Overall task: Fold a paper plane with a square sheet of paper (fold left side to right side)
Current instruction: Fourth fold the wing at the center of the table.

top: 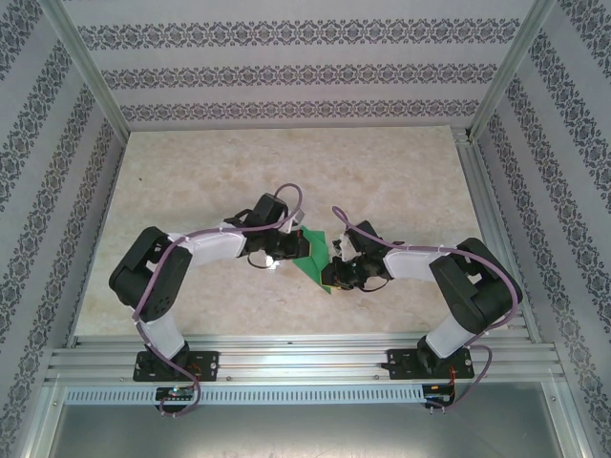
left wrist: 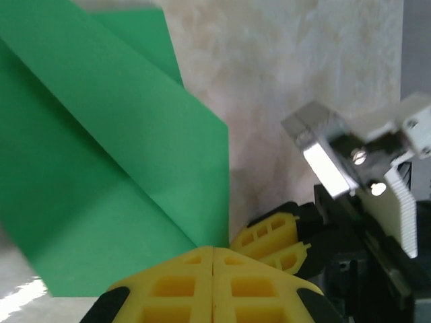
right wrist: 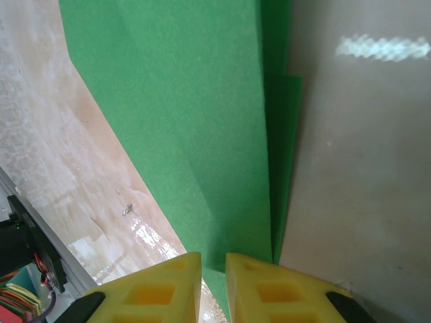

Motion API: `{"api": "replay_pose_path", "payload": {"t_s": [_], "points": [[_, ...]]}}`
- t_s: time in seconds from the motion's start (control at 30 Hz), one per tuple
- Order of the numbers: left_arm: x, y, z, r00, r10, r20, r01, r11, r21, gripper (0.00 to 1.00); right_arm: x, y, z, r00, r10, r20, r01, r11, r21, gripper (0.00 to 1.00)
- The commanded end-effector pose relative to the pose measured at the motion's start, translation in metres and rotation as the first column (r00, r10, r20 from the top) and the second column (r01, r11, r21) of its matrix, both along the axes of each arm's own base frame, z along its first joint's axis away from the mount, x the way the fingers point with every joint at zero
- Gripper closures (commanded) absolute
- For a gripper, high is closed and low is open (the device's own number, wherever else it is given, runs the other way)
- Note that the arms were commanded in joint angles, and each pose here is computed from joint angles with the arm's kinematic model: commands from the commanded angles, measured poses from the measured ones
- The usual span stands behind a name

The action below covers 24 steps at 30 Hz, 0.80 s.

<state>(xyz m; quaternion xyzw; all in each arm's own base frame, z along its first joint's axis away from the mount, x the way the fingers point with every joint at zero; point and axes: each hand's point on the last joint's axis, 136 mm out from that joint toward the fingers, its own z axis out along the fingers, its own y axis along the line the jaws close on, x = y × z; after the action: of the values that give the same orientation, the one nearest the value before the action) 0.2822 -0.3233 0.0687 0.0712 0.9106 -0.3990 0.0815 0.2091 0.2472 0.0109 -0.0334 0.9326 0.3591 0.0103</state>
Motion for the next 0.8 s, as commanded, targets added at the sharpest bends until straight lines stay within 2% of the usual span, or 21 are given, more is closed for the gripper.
{"api": "replay_pose_path", "payload": {"t_s": [0.0,0.3,0.6,0.77], "points": [[0.006,-0.02,0.002,1.0,0.018,0.024,-0.016,0.998,-0.055,0.93,-0.047,-0.039,-0.05,0.986,-0.013,-0.166,-0.026,0.973,-0.231,0.81],[-0.012,-0.029,-0.027,0.996,-0.053,-0.074,0.051,0.998,-0.031,0.93,-0.047,-0.039,-0.05,0.986,-0.008,-0.169,-0.033,0.971,-0.238,0.81],[-0.016,-0.046,-0.023,0.991,-0.119,-0.064,0.115,0.991,-0.062,0.93,-0.048,-0.038,-0.052,0.984,-0.003,-0.18,-0.042,0.969,-0.245,0.81],[-0.017,-0.047,-0.035,0.988,-0.124,-0.094,0.121,0.992,-0.029,0.93,-0.049,-0.038,-0.052,0.984,-0.004,-0.18,-0.042,0.968,-0.247,0.81]]}}
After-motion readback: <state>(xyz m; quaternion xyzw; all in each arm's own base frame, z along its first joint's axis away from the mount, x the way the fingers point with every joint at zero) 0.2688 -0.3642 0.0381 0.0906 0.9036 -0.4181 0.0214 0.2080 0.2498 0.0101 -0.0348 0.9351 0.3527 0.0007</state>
